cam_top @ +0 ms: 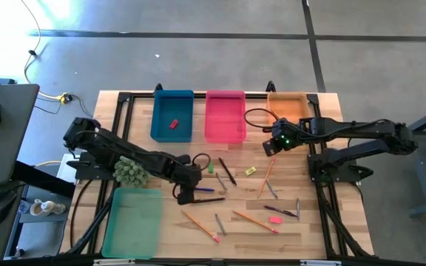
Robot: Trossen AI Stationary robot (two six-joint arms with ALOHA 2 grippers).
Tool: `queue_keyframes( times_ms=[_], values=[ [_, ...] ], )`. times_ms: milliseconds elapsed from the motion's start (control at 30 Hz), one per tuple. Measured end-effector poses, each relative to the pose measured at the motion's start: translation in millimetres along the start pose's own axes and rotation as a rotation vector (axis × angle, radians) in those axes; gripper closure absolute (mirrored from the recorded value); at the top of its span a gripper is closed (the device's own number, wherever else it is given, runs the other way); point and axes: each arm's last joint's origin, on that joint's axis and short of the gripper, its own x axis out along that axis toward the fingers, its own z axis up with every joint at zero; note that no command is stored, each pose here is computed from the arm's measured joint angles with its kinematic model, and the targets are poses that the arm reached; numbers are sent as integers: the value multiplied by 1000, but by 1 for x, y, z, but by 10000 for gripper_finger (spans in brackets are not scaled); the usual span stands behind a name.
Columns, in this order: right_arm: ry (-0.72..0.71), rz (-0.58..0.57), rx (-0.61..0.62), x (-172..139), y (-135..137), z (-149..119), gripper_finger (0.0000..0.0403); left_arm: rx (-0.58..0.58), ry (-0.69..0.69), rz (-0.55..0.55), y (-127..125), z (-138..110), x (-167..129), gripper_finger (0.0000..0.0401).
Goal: Sort crayons/erasers/pens/pencils in bins
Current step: Put the blue pen into the transparent blue bin
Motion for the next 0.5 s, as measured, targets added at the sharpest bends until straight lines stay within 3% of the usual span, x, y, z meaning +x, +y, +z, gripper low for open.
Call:
queue_keyframes(
  times_ms=[500],
  values=[
    [4,-18,-50,0,-1,-1,285,16,119,68,0,-10,37,227]
  ],
)
